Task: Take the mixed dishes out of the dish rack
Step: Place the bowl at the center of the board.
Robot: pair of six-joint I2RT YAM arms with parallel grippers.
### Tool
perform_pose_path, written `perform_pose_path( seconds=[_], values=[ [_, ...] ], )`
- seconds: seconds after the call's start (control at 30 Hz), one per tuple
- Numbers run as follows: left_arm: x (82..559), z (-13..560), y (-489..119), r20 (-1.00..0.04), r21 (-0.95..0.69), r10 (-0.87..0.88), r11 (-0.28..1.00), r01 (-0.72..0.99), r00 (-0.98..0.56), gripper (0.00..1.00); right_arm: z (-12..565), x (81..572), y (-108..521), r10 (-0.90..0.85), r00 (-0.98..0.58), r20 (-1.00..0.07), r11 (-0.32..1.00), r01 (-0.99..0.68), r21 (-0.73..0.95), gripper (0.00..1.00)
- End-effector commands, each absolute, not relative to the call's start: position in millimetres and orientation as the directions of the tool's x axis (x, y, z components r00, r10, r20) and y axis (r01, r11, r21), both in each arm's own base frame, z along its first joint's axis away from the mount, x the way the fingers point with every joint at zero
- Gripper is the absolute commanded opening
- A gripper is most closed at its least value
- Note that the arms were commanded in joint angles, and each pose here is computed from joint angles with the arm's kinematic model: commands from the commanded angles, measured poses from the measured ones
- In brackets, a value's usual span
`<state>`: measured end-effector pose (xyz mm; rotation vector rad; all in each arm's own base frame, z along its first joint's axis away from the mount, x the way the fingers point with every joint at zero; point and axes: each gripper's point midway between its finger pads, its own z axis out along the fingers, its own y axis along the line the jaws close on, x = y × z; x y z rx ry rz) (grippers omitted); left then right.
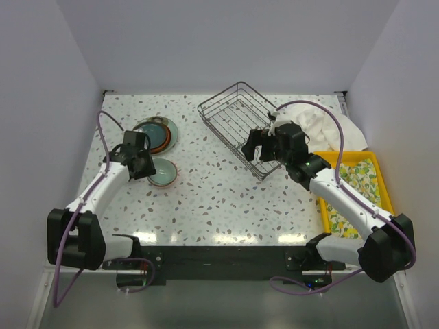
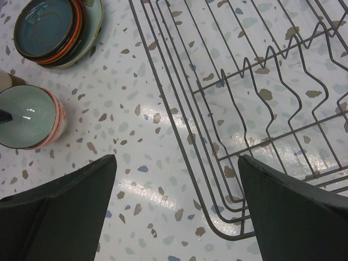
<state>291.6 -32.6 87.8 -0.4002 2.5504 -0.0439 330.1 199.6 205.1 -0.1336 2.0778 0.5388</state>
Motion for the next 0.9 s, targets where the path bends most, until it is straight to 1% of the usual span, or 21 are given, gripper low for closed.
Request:
perform_pose_path(
  seconds=[0.0,0.1,0.2,0.33,0.4,0.43,0.57,0.67,0.73,0.77,0.8,0.87],
  values=[
    [298.2,114.3,-25.8,-0.591,-0.108,-0.279,0.957,-0.269,-0.757,0.37,219.1,334.9,200.5,0.137,-0.517,-0.845,0.89,-0.31,0.334,0.98],
    [295.2,111.9,-25.8,-0.585,-0.109,-0.281,0.957,-0.27,-0.761,0.36,218.1,335.4,201.0,0.133,-0.519,-0.845,0.891,-0.312,0.331,0.98],
    [292.0,107.2,-26.0,-0.578,-0.111,-0.287,0.955,-0.274,-0.764,0.32,220.1,334.3,204.5,0.134,-0.522,-0.842,0.881,-0.326,0.342,0.97],
    [290.4,102.2,-26.1,-0.577,-0.117,-0.295,0.953,-0.281,-0.761,0.19,218.4,334.0,202.8,0.134,-0.522,-0.842,0.885,-0.319,0.339,0.97],
    [290.5,100.0,-26.2,-0.577,-0.117,-0.297,0.952,-0.282,-0.761,0.17,219.1,333.9,202.0,0.132,-0.519,-0.844,0.886,-0.319,0.335,0.97],
    [291.1,98.8,-26.3,-0.577,-0.118,-0.298,0.952,-0.284,-0.76,0.14,218.8,334.2,201.1,0.131,-0.519,-0.845,0.888,-0.317,0.333,0.97],
    [290.4,92.5,-26.2,-0.57,-0.119,-0.303,0.95,-0.289,-0.763,0.1,217.4,333.4,201.0,0.128,-0.522,-0.844,0.889,-0.317,0.33,0.97],
    [287.1,85.6,-25.5,-0.559,-0.115,-0.306,0.949,-0.294,-0.771,0.1,217.1,332.9,200.4,0.128,-0.521,-0.844,0.89,-0.316,0.33,0.97],
    [286.9,86.6,-25.9,-0.56,-0.119,-0.31,0.948,-0.295,-0.768,0.11,218.2,332.7,200.2,0.128,-0.519,-0.845,0.889,-0.317,0.329,0.97],
    [287.1,88.2,-26.0,-0.563,-0.121,-0.311,0.947,-0.296,-0.765,0.13,217.5,332.5,200.1,0.127,-0.52,-0.845,0.89,-0.317,0.329,0.97],
    [287.2,89.5,-25.8,-0.567,-0.123,-0.313,0.947,-0.297,-0.762,0.19,218.4,332.7,199.5,0.127,-0.518,-0.846,0.89,-0.317,0.328,0.97],
    [288.0,97.2,-25.5,-0.584,-0.128,-0.313,0.947,-0.296,-0.749,0.24,220.6,332.3,199.7,0.123,-0.513,-0.85,0.89,-0.323,0.323,0.97]
  ],
)
